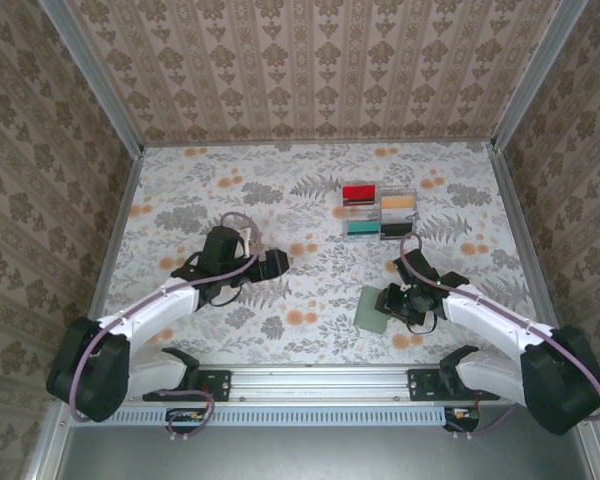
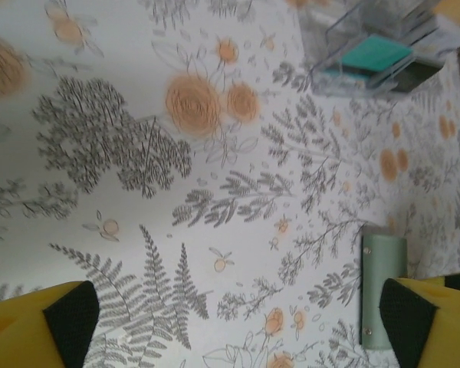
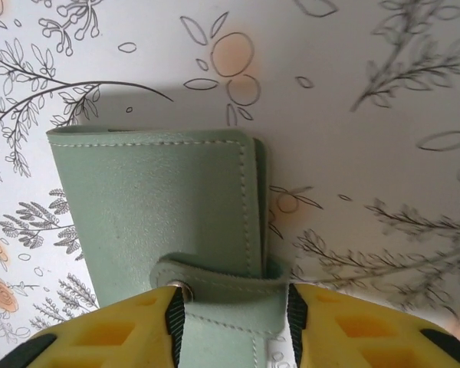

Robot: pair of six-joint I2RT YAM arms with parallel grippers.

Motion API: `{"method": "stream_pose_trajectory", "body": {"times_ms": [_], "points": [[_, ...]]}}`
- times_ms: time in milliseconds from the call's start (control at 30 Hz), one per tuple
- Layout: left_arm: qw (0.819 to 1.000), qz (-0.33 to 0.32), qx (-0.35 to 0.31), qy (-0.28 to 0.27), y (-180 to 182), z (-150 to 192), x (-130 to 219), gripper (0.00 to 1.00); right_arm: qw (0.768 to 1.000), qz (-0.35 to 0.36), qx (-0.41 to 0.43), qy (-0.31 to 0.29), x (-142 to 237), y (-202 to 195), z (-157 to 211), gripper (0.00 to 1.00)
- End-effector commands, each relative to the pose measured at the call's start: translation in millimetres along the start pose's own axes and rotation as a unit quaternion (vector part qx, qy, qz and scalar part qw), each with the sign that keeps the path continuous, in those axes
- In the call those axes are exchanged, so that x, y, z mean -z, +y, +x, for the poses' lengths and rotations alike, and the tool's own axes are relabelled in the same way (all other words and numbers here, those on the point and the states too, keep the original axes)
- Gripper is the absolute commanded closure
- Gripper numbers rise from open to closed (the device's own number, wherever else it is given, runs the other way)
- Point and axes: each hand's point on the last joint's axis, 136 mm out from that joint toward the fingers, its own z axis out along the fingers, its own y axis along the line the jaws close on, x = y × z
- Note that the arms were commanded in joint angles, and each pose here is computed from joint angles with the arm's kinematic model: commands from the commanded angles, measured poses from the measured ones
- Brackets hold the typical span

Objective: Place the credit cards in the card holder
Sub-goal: Move the card holder to the bottom-center of the table.

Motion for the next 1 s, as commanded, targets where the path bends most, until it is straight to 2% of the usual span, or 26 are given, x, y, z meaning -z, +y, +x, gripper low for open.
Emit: {"method": "stream_pose_trajectory", "body": {"times_ms": [0,167,333,433,567,667,800,967], "points": [[1.0,0.014,-0.003,0.02,-15,2,-7,0.06,1.0,-0.02,0.008,0.014,-6,18,0,0.6],[0.998,0.027,-0.009,0.05,-28,13,-27,0.12,0.997,-0.027,0.056,0.034,-19,45,3,0.66],[0.994,0.042,-0.015,0.099,-49,32,-53,0.23,0.989,-0.054,0.125,0.057,-29,86,12,0.65],[0.991,0.046,0.002,0.123,-57,46,-69,0.29,0.987,-0.073,0.134,0.052,-27,103,14,0.65],[0.989,0.038,0.024,0.143,-61,65,-81,0.31,0.99,-0.049,0.13,0.029,-18,94,8,0.65],[0.987,0.015,0.043,0.152,-51,76,-83,0.31,0.989,-0.046,0.134,0.036,-17,90,12,0.67],[0.986,0.019,0.055,0.158,-49,85,-83,0.32,0.989,-0.058,0.133,0.042,-21,90,16,0.68],[0.984,0.018,0.063,0.164,-47,90,-83,0.43,0.988,-0.059,0.13,0.064,-32,92,22,0.74]]}}
